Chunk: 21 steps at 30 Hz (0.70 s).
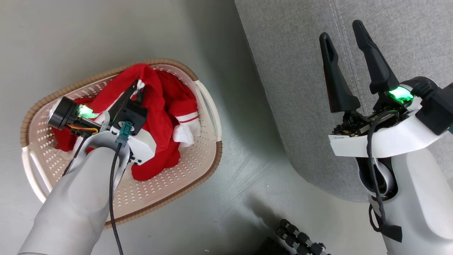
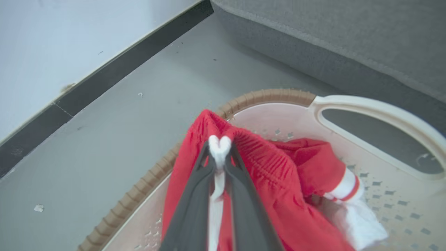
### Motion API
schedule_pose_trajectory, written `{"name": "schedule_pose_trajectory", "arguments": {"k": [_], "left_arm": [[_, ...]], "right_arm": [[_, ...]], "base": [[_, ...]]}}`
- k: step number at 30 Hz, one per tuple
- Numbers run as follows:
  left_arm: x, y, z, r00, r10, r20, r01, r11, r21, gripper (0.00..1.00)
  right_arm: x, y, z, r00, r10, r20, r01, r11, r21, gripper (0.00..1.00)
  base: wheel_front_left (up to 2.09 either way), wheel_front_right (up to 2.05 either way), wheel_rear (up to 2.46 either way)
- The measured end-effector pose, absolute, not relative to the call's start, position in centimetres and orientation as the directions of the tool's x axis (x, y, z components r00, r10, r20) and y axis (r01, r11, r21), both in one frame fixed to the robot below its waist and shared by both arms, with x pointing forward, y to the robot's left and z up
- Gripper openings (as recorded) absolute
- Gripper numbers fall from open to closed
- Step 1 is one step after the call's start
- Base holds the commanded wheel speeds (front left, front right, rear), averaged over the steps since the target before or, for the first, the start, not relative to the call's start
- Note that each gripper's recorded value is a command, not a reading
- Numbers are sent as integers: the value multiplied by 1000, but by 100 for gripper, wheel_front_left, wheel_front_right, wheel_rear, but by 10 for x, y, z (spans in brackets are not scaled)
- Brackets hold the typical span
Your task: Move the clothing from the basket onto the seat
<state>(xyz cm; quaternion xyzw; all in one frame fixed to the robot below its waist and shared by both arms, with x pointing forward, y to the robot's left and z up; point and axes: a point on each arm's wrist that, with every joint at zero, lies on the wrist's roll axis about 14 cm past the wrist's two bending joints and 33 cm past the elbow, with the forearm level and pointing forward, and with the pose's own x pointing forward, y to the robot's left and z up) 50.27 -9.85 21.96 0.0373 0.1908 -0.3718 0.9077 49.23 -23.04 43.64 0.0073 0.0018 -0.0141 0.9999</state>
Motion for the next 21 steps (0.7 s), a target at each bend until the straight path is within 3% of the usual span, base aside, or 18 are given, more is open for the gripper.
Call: {"name": "schedule_pose_trajectory", "arguments": {"k": [12,21], "left_arm": [[516,-59,272,772,-570,-282,574,815,-77,0],[535,-18,329,855,-491,-168,498,867,-5,0]], "right_arm": [[495,-215,451,999,15,30,-15,1000,0,100],[495,-199,470,996,61,71,-60,998,-14,100]], "base": [[0,0,0],[0,0,0]]}}
